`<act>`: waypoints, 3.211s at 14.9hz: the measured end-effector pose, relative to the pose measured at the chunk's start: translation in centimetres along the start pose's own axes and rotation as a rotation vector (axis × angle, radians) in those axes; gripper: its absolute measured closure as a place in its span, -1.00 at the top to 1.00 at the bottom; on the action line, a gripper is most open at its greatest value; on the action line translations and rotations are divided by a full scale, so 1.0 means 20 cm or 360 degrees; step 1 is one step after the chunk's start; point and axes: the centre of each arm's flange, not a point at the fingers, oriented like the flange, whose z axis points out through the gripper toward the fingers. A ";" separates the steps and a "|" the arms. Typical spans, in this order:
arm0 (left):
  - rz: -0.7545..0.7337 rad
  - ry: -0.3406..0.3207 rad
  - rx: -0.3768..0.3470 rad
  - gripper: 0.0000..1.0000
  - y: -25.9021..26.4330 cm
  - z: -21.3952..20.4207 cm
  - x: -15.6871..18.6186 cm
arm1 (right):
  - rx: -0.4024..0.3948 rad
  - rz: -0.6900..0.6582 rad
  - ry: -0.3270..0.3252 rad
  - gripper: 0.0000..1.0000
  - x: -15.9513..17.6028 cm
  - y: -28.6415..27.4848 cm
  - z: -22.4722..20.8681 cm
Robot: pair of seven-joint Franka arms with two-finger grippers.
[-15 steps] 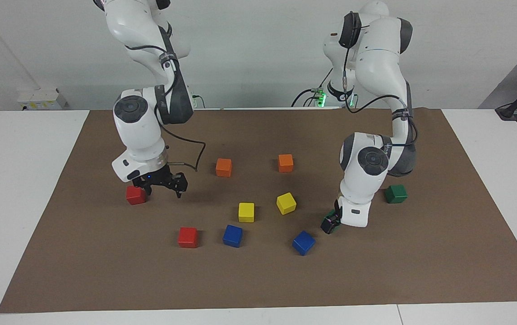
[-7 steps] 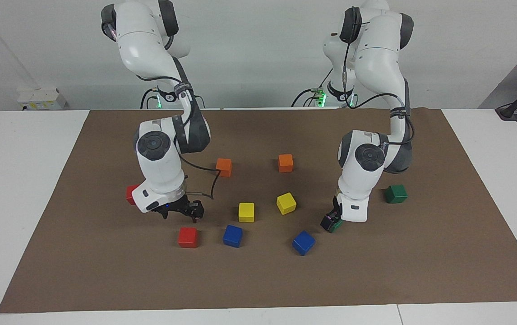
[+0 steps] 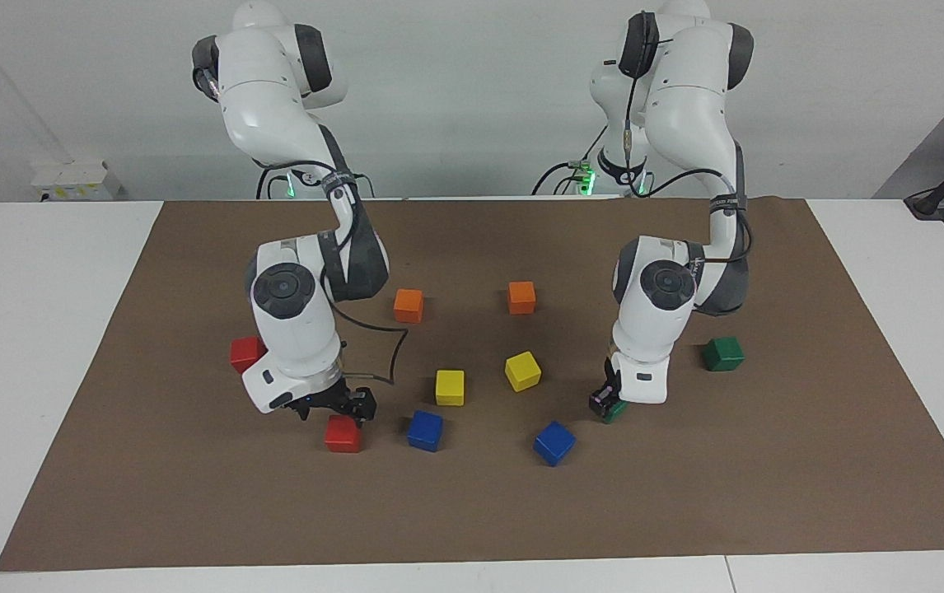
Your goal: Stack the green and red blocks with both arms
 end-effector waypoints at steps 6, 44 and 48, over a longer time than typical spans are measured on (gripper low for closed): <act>0.0508 -0.0056 0.0114 0.09 -0.30 -0.39 0.19 | 0.0002 0.0000 0.0002 1.00 0.04 -0.02 0.10; 0.0962 -0.0093 -0.0050 0.09 -1.18 -0.19 0.40 | -0.0069 -0.0372 -0.0245 0.10 -0.17 0.64 -0.28; 0.0962 -0.0079 -0.0053 0.11 -1.18 -0.19 0.40 | -0.0044 -0.0493 -0.0193 0.10 -0.36 0.90 -0.26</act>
